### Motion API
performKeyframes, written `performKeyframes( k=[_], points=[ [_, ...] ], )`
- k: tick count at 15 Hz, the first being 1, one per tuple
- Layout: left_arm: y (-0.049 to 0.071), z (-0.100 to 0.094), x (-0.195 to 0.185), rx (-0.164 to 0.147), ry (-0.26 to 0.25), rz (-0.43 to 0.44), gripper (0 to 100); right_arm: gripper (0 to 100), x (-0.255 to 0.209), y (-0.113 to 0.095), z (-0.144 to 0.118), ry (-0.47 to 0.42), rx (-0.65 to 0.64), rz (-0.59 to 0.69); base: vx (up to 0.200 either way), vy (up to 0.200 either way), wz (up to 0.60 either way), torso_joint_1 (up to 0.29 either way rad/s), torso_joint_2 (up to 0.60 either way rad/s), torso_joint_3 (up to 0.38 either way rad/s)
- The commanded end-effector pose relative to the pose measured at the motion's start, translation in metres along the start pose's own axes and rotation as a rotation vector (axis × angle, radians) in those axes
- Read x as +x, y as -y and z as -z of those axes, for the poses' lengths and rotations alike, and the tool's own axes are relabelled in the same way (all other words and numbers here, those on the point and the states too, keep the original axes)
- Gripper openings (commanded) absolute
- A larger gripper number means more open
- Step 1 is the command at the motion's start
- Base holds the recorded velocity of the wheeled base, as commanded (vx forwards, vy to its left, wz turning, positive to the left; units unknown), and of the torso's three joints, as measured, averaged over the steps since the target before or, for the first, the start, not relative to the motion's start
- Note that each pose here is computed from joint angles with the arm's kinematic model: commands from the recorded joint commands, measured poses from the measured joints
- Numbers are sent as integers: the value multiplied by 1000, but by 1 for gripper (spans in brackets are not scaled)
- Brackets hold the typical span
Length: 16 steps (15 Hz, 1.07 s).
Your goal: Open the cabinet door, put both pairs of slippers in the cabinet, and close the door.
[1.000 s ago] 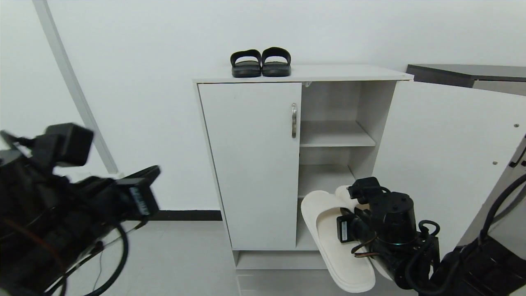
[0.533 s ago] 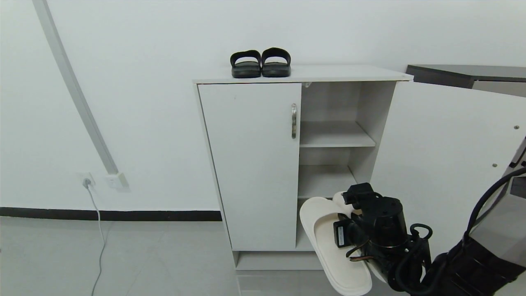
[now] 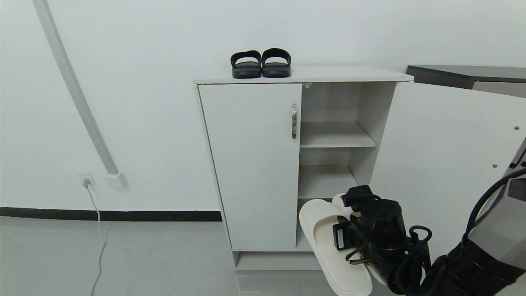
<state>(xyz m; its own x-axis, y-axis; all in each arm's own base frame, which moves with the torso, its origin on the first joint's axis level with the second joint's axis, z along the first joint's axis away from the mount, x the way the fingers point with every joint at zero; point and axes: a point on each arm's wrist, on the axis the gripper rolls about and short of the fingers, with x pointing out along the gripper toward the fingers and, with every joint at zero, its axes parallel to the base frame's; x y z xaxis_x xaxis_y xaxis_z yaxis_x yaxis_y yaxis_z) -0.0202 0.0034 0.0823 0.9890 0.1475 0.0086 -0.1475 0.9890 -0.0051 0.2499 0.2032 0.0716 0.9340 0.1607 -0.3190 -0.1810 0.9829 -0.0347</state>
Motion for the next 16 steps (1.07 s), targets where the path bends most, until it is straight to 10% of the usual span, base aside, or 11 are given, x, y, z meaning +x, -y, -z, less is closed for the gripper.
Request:
performKeyframes(
  k=[1,4,16],
  points=[
    [0,2,-3,-7,37,38,0,0,0,0,0,1,0,1,0,0,0,0,0,0],
    [5,6,-4,47,-4,242,0,0,-1,-2,-2,22,9,-8,0,0,0,0,0,0],
    [2,6,-3,35,-7,125,0,0,17,-18,-28,124,58,6,0,0,0,0,0,0]
  ],
)
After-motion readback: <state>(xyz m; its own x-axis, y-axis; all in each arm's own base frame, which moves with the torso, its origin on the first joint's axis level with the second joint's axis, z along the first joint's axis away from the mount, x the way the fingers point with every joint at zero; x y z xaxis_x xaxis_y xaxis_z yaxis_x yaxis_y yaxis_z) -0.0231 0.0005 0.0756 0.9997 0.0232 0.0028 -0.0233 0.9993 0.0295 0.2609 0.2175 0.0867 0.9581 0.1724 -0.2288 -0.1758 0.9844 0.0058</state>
